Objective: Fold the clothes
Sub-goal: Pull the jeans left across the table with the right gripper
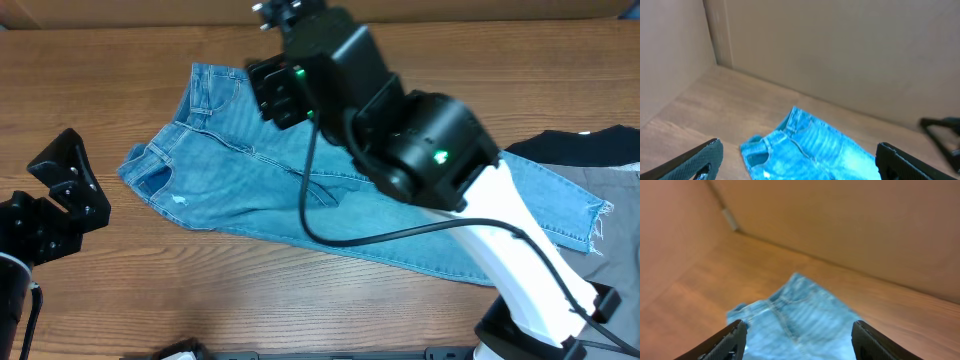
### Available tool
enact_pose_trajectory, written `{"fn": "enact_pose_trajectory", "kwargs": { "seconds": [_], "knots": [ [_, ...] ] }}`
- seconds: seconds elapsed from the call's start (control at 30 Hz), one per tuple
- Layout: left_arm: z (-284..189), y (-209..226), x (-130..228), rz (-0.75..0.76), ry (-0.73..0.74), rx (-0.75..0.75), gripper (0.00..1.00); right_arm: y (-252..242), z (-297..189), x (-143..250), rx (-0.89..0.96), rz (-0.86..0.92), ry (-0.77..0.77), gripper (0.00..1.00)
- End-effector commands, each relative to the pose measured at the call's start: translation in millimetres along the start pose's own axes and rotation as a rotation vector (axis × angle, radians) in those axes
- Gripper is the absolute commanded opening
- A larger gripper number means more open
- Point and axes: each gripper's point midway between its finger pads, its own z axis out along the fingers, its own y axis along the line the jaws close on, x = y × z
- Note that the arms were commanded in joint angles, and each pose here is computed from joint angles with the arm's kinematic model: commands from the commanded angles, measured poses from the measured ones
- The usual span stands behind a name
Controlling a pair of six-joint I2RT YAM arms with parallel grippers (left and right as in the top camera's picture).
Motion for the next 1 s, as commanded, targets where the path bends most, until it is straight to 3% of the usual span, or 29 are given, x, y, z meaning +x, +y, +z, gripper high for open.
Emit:
{"fn": "enact_pose_trajectory", "kwargs": {
  "seconds": [0.0, 0.13, 0.23, 0.43, 0.7, 0.97],
  "knots": [
    [23.9, 8.5, 6.0, 0.005, 0.075, -0.027, 1.0, -38.6, -49.2, -35.8, 0.073, 0.078, -0.131, 0.72],
    [61.8, 17.0, 29.9, 0.026, 0.252, -0.03, 1.0, -55.4, -83.6, -50.0, 0.076, 0.133, -0.195, 0.75],
    [117.8, 29.9, 67.8, 0.011, 0.502, -0.027, 0.97, -61.0, -112.8, -56.4, 0.067, 0.16, -0.238, 0.77],
    [197.5, 62.0, 125.6, -0.04, 0.777, -0.095, 0.95, -67.9, -139.1, -49.3, 0.064, 0.203, -0.233, 0.8],
    [280.7, 105.1, 204.7, -0.074, 1.054, -0.192, 0.9, -75.9, -146.0, -19.5, 0.094, 0.235, -0.127, 0.82],
    [342.1, 152.7, 270.7, -0.06, 1.187, -0.341, 0.91, -82.9, -139.7, 6.5, 0.141, 0.21, -0.019, 0.86]
  ]
}}
